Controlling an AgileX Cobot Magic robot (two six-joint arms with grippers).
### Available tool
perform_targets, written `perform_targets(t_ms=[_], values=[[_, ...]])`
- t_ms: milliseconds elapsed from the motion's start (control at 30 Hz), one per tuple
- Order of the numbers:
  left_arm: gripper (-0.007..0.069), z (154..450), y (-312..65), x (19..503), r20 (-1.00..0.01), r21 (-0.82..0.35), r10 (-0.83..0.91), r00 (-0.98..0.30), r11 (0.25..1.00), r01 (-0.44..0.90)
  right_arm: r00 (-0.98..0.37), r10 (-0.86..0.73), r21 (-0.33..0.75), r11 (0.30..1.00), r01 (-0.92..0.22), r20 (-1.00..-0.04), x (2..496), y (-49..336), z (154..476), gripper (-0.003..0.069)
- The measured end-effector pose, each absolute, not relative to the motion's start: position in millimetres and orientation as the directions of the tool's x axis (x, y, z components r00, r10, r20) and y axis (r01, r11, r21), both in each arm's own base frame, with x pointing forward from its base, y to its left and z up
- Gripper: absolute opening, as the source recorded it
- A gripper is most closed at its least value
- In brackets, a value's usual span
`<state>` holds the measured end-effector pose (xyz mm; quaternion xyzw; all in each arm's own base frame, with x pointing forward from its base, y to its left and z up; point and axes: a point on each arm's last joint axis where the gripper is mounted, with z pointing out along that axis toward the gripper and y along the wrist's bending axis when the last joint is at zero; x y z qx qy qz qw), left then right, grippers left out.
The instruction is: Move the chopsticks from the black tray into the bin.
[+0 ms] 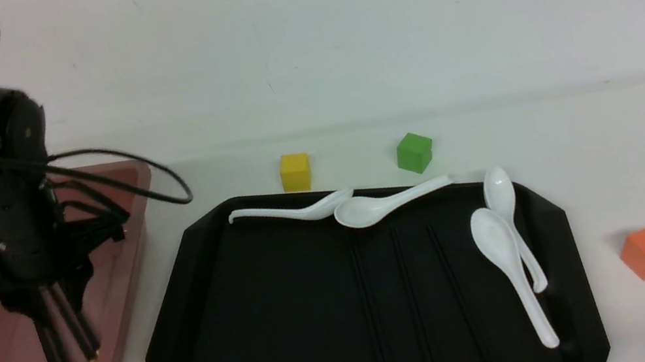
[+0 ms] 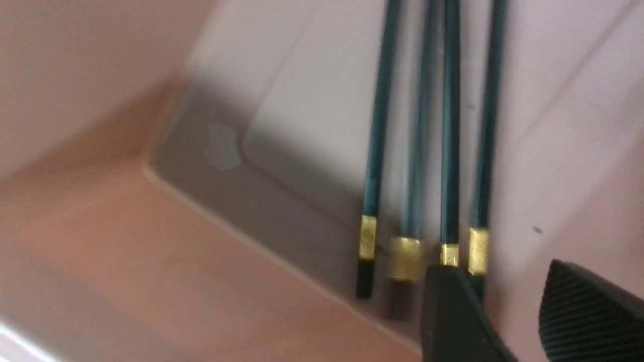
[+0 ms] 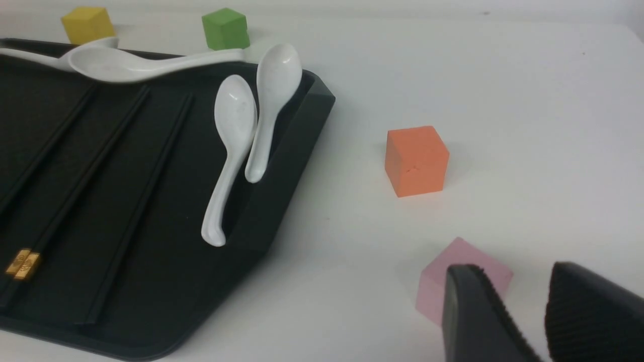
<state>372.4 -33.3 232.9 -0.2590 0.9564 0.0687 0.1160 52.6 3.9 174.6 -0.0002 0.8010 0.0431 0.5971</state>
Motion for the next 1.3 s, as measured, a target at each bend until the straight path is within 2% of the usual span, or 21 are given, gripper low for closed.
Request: perform_targets(t_ms=[133, 367, 500, 600, 833, 933, 1100, 1300], values=[[0.0203, 274, -50, 359, -0.323, 0.066, -0.379, -0.867, 0.905, -0.421, -0.287, 0.051, 0.069, 0.996, -0.052, -0.957, 53, 4, 175, 0.0239], [-0.0001, 347, -73, 307, -0.431, 0.032, -0.232, -0.872, 0.962, -0.272, -0.287, 0.051, 0.069, 0.996, -0.052, -0.957, 53, 4, 175, 0.0239], [-0.0013, 383, -75, 274, -0.512, -0.022, -0.197, -0.836, 0.976, -0.216, -0.287, 0.051, 0.069, 0.996, -0.052, -0.957, 53, 4, 175, 0.0239], [-0.0013, 398, -69, 243, -0.543, -0.068, -0.197, -0.817, 0.979, -0.191, -0.287, 0.051, 0.069, 0.996, -0.052, -0.957, 53, 4, 175, 0.0239], [-0.0013, 384, -39, 166, -0.566, -0.078, -0.209, -0.797, 0.977, -0.201, -0.287, 0.051, 0.069, 0.996, -0.052, -0.957, 53, 4, 175, 0.0239], [-0.0013, 367, -28, 127, -0.588, -0.144, -0.236, -0.773, 0.972, -0.187, -0.287, 0.051, 0.069, 0.996, -0.052, -0.957, 53, 4, 175, 0.0239], [-0.0013, 335, -20, 87, -0.722, -0.358, -0.332, -0.606, 0.930, -0.084, -0.287, 0.051, 0.069, 0.996, -0.052, -0.957, 53, 4, 175, 0.0239], [-0.0013, 307, -16, 68, -0.821, -0.450, -0.387, -0.419, 0.891, 0.060, -0.287, 0.051, 0.069, 0.996, -0.052, -0.957, 53, 4, 175, 0.0239]])
